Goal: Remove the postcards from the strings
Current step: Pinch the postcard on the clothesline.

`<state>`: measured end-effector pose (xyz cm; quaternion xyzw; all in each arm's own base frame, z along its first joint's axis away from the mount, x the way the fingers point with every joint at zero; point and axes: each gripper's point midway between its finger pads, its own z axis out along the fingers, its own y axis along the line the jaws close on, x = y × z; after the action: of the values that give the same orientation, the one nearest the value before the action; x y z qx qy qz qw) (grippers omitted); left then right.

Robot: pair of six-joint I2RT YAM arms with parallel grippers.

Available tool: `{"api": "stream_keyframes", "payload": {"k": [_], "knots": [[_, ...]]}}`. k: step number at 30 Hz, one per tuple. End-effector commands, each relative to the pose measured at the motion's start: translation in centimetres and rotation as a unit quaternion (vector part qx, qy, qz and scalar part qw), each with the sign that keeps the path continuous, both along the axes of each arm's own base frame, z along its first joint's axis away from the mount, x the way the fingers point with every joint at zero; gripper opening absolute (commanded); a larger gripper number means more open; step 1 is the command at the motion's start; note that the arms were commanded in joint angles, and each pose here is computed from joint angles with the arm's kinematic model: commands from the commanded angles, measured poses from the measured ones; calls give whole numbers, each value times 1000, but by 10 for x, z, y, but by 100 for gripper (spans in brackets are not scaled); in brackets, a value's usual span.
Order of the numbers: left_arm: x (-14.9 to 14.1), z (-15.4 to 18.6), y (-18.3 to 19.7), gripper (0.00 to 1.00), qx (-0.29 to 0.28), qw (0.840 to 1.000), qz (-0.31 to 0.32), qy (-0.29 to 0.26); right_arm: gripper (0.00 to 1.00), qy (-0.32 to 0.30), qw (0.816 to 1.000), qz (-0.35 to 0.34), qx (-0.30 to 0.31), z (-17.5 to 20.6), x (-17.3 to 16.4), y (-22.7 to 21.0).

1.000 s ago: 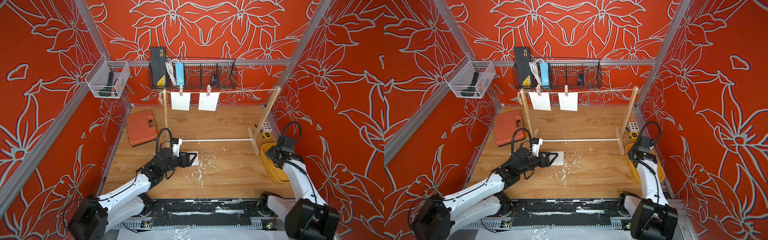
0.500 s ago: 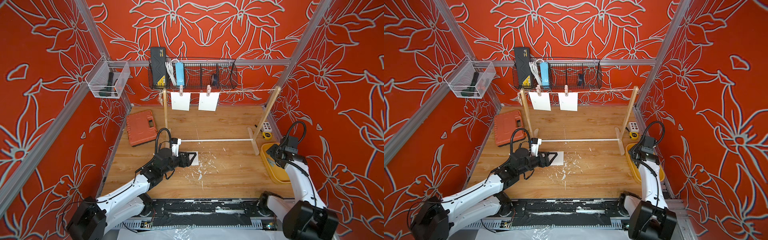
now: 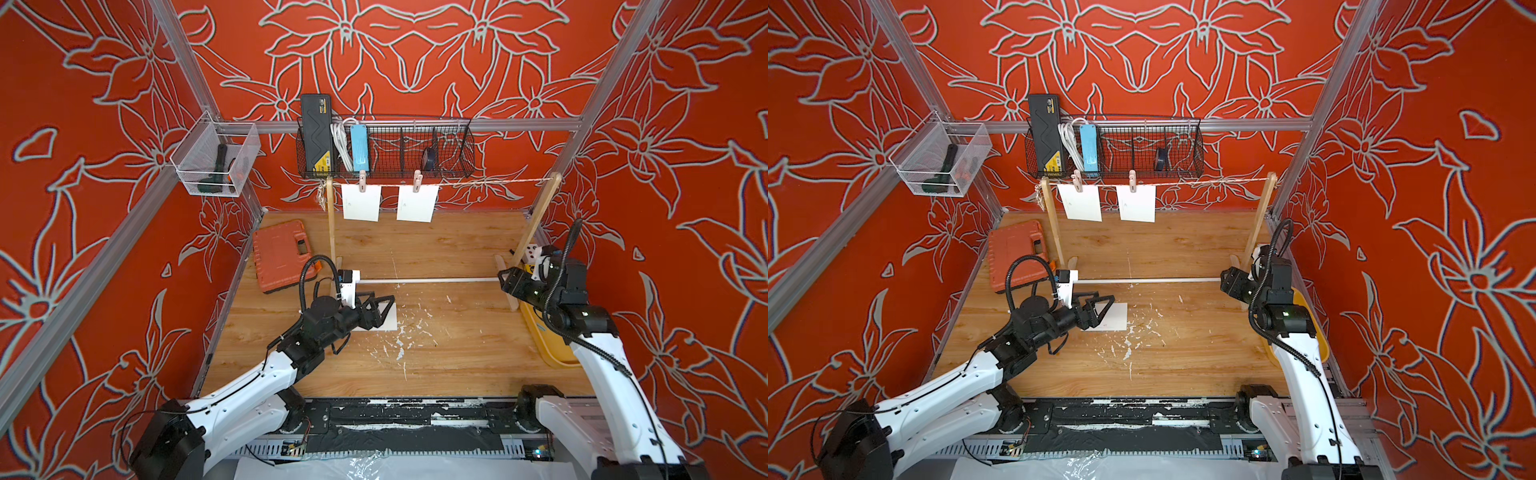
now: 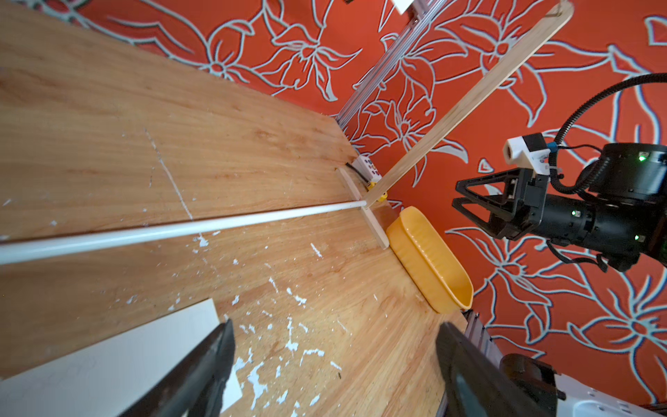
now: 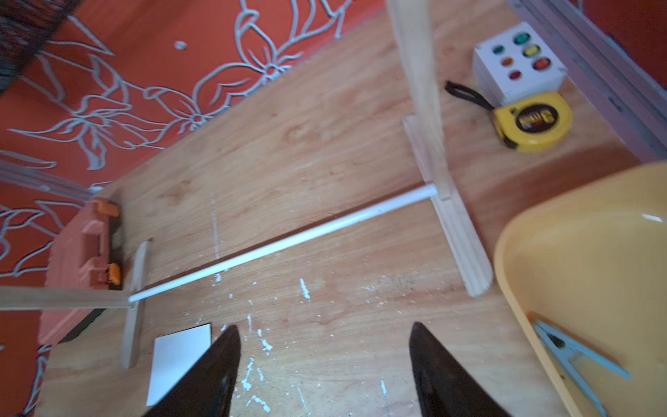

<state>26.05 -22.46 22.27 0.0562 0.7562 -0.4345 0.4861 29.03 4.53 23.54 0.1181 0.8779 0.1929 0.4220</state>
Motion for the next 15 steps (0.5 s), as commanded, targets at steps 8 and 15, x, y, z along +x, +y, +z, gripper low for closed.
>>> {"api": "stream_keyframes", "payload": {"k": [8,15], "knots": [[36,102,-31,90,-19,987,14,-159,83,-124,972,192,48,77,-19,71],[68,134,-39,95,9,973,56,-224,85,-165,949,259,70,96,-33,96]]}}
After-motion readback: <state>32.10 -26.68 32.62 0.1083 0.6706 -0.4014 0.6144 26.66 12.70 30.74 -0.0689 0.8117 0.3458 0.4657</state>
